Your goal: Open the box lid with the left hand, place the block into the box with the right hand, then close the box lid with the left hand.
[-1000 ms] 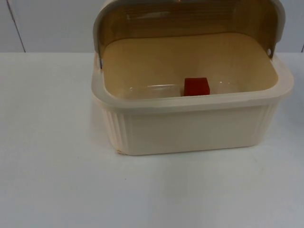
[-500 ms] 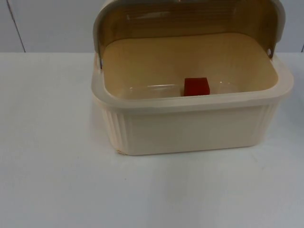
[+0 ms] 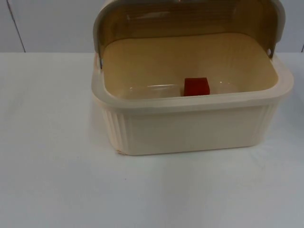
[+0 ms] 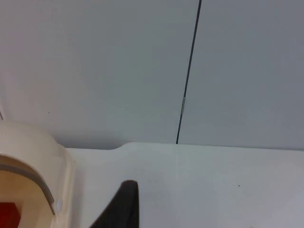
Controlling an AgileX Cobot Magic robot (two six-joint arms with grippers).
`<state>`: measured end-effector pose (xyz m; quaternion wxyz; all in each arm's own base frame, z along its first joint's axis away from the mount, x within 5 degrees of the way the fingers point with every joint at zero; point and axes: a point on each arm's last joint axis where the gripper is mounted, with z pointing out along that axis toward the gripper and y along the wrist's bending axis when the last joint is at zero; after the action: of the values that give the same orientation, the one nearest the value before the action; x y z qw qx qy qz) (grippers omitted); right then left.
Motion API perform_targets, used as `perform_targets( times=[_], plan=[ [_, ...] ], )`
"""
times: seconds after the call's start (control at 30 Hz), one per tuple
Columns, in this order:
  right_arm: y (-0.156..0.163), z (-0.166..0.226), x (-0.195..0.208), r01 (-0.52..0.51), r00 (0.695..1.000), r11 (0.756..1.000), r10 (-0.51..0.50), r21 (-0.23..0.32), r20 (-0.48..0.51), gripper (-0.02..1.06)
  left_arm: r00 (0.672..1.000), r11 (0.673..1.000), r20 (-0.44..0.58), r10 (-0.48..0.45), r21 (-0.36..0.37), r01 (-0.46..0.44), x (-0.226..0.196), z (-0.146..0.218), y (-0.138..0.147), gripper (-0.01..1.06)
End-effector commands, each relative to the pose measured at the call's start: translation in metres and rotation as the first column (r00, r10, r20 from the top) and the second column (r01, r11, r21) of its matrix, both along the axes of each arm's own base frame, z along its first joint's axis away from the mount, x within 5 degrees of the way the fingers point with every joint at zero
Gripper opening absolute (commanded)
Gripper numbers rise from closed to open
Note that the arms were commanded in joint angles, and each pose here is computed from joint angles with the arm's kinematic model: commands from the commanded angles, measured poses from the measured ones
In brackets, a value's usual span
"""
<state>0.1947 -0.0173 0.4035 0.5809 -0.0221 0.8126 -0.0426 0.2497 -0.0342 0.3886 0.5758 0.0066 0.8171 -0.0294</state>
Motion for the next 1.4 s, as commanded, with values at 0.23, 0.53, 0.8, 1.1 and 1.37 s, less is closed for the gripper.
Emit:
perform_targets(
  times=[0.23,0.53,0.8,1.1,1.37],
  plan=[
    [0.002,0.002,-0.001,-0.007,1.0,1.0,0.007,0.005,0.006,1.04,1.0,0.997,0.021,0.015,-0.074,-0.013,-0.002,0.005,0.0,1.02],
    [0.002,0.002,-0.001,-0.007,1.0,1.0,0.007,0.005,0.006,1.04,0.993,0.998,0.097,-0.062,0.001,0.063,0.033,0.007,-0.014,1.02],
    [0.002,0.002,-0.001,-0.007,1.0,1.0,0.007,0.005,0.006,1.04,0.951,0.955,0.146,-0.272,0.159,0.249,0.101,0.015,-0.082,0.68],
    [0.002,0.0,-0.002,-0.01,1.0,1.0,0.01,0.005,-0.012,1.04,0.828,0.684,0.117,-0.548,0.633,0.363,0.133,-0.007,-0.16,0.0],
    [0.002,0.0,-0.002,-0.01,1.0,1.0,0.01,0.005,-0.012,1.04,0.757,0.53,0.054,-0.652,0.746,0.403,0.126,-0.027,-0.197,0.0]
  ],
)
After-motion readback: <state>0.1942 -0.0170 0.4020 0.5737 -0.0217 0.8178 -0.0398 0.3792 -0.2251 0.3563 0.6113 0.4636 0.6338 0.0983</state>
